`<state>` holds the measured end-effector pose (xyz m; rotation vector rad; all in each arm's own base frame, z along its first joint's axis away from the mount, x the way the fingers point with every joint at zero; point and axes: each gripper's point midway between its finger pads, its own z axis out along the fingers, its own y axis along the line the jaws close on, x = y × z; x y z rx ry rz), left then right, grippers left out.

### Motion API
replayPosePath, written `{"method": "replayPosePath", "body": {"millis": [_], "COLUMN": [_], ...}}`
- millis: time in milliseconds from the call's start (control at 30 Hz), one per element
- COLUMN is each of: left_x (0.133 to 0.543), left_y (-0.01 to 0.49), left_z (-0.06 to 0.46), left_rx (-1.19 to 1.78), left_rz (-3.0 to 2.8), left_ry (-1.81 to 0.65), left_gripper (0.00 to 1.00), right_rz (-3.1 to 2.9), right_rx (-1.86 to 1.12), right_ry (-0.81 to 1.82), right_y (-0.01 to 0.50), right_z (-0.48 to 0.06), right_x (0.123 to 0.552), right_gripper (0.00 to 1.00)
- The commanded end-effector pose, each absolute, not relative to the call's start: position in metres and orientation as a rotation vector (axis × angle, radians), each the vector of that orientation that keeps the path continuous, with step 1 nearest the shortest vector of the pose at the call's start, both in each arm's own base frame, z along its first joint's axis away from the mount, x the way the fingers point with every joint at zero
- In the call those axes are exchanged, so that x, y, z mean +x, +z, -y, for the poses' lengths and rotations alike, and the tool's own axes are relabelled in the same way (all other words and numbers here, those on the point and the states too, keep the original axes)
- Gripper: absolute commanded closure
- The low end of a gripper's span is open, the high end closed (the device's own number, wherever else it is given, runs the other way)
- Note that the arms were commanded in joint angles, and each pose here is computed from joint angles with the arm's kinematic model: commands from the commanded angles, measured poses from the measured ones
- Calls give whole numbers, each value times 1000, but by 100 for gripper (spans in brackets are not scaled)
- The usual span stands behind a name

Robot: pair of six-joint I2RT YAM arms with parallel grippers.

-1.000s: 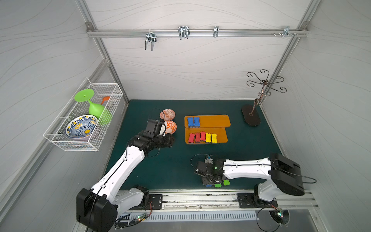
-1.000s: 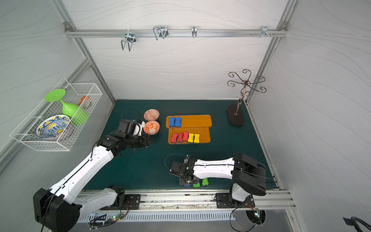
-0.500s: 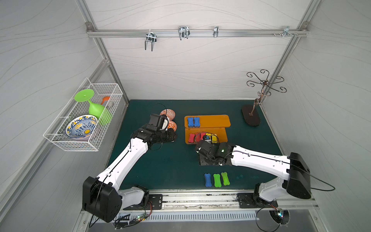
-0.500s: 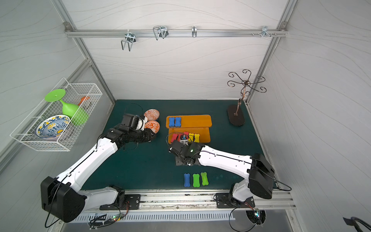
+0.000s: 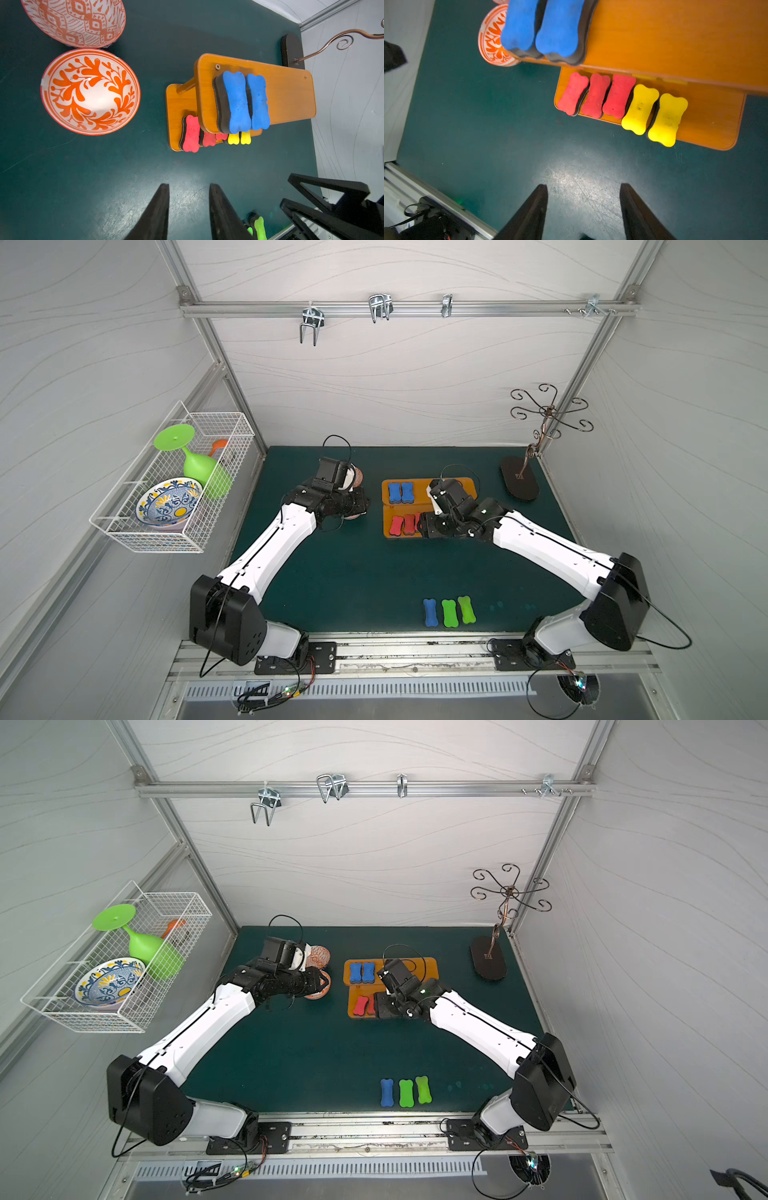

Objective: Remove the whiteboard erasers from the shelf
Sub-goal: Place the whiteboard eraser at the center of the board, then pick up the whiteboard eraser from the shelf.

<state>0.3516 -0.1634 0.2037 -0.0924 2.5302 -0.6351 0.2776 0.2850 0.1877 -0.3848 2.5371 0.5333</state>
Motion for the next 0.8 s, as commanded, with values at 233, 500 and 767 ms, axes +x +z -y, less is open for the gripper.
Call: {"method": "replayPosePath", "body": {"millis": [233,500,767], "left_x": [378,377,367], "left_y": [226,218,212], "left_z": [161,154,149], "left_rx": [-105,-133,-153], "left_rz": [-2460,-2477,-2499], "left_ry": [-641,-635,-630], "left_gripper": [65,65,65], "right_rz": [-2476,-2444,-2432], "right_rx": [-407,-393,-400], "right_ry": [668,688,711], "right_y": [211,233,241], "right_z": [-286,-283,-291], "right_x": [300,325,339], "right_gripper": [40,41,42]}}
